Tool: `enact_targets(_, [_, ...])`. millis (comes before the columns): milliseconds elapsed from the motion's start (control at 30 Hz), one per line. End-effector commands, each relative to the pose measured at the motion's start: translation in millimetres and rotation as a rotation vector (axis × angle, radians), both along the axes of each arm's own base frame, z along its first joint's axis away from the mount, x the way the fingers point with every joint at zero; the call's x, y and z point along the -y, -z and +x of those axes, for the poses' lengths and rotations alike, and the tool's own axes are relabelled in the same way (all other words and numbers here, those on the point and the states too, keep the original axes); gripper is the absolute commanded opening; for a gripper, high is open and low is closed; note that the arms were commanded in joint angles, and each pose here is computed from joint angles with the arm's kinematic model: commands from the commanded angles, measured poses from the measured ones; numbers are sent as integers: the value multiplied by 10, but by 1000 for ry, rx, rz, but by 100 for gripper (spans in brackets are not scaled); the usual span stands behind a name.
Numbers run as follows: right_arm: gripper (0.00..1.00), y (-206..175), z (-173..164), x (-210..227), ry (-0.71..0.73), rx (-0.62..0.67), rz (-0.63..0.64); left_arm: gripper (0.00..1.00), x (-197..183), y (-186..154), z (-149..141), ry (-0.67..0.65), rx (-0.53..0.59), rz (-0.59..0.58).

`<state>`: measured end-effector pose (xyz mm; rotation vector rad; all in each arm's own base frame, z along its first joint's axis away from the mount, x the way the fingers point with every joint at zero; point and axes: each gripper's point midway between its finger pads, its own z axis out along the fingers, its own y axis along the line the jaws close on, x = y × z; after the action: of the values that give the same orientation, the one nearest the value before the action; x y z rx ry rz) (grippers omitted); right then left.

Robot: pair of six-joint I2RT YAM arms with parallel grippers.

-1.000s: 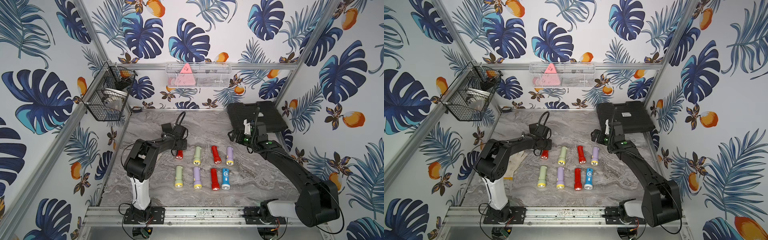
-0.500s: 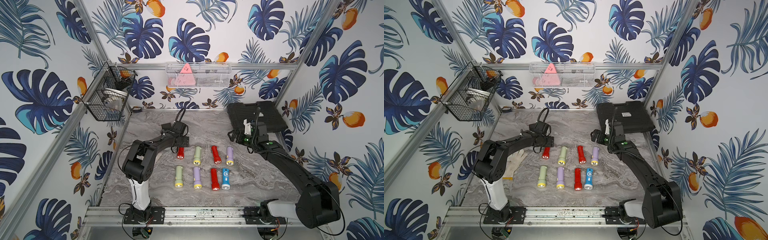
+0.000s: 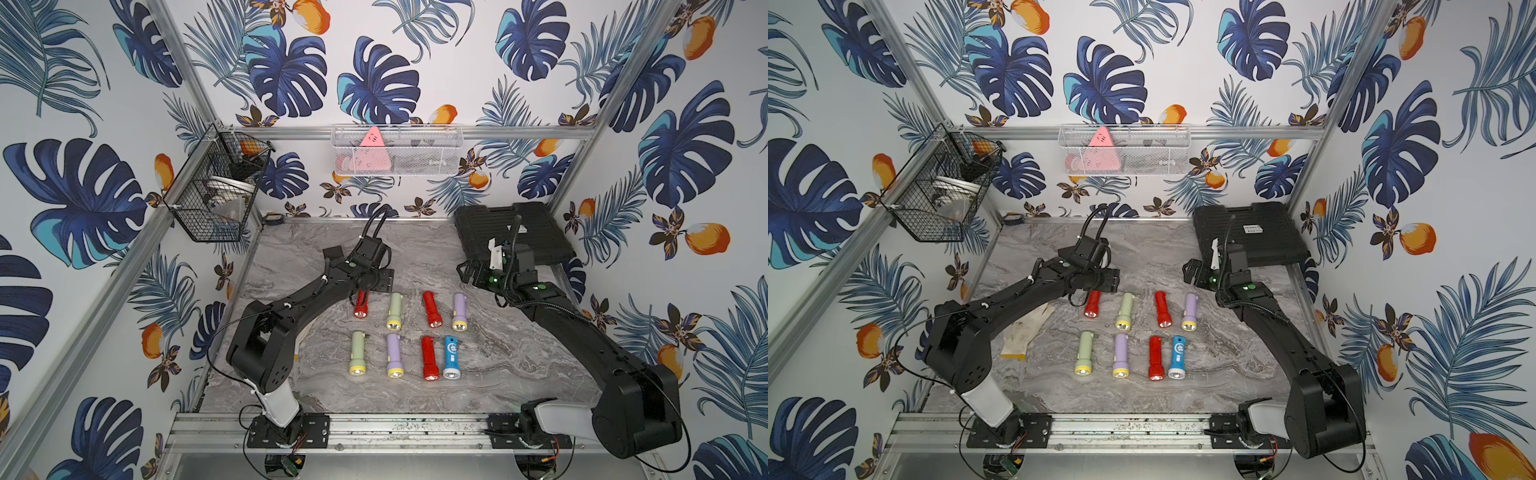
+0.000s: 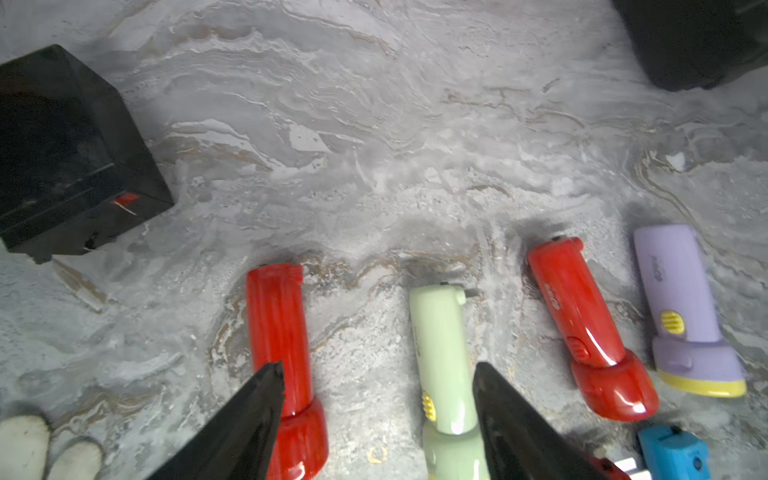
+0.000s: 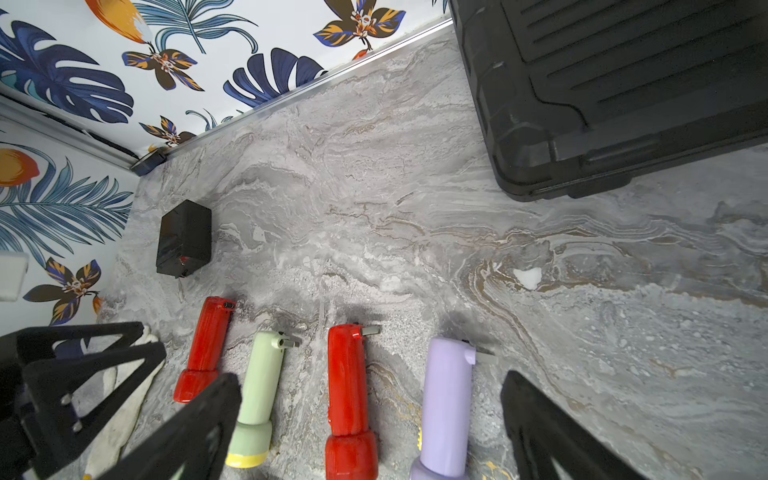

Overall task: Close the plug at the bottom of the flashlight
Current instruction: Pick up the flashlight from the center of the board.

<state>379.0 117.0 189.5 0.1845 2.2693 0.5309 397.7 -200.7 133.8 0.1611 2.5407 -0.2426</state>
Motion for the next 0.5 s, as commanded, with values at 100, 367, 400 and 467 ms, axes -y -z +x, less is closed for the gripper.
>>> enact_targets(100, [100,4,-21,30,10,-3,-14,76,333,187,-383,65,-93,-4])
enact_targets(367, [100,-2,-34,37,12,0,-16,76,677,652,-668,132,-160,51])
enact_targets(400, [100,-7,-35,39,13,1,-16,76,686,673,-659,136,-153,72])
enact_targets(467, [100,-11,-43,45,15,3,-16,75,689,708,-628,137,-145,104])
